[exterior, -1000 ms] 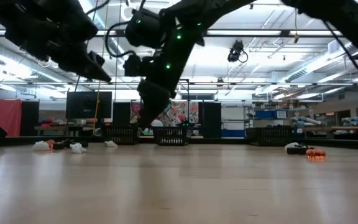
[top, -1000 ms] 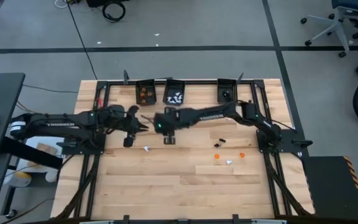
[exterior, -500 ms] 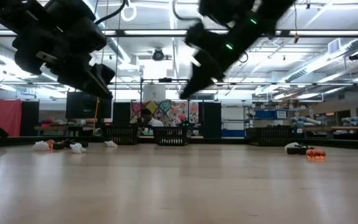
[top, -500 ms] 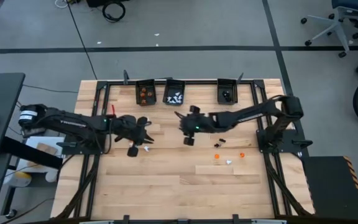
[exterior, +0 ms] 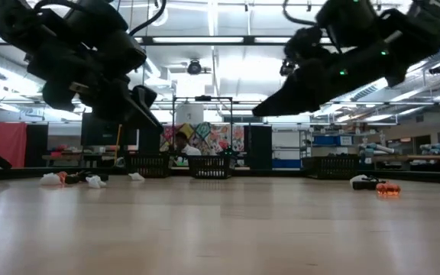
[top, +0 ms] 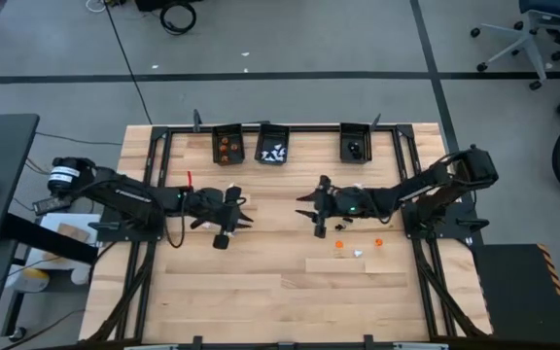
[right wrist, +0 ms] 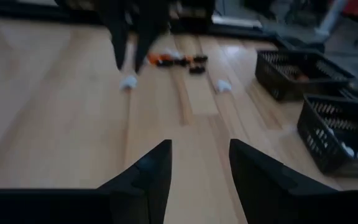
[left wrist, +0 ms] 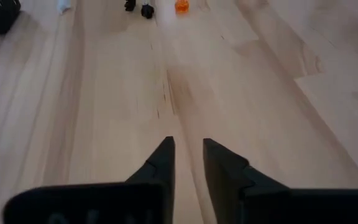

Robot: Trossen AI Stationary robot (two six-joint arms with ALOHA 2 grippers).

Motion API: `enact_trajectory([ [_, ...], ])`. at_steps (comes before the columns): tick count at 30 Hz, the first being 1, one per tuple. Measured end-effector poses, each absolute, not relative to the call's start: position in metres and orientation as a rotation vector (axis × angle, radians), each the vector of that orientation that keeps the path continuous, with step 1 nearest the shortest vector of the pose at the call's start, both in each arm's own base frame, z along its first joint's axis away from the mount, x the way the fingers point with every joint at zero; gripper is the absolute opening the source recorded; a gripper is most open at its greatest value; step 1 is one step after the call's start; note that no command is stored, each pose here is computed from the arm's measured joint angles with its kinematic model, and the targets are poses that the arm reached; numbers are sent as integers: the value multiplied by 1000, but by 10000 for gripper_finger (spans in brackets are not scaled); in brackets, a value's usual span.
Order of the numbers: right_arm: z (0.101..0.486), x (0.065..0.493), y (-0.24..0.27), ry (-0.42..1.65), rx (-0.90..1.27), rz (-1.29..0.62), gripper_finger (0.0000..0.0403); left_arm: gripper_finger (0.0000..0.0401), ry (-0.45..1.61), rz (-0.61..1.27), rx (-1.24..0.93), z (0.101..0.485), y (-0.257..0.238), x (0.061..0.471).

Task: Sort Halloween decoration
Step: Put the black voodoo toy into the right black bin

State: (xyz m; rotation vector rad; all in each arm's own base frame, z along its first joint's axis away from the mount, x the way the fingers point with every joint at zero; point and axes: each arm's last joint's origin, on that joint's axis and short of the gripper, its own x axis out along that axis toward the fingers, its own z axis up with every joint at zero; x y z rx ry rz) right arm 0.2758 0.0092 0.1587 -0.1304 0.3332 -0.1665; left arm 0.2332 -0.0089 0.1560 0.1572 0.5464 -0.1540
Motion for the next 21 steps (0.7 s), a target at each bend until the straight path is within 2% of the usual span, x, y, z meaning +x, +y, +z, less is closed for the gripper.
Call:
enact_trajectory([
  [5,153,257,7,336,-73,-159,165,117,547,-152,158,150,-8,237],
  [8,155,253,6,327,-66,-162,165,136,558,-152,158,149,-8,237],
  [14,160,254,6,286,-69,-179,165,144,558,-150,151,149,-8,237],
  [21,153,251,5,367,-23,-168,165,144,606,-140,104,146,-8,234],
])
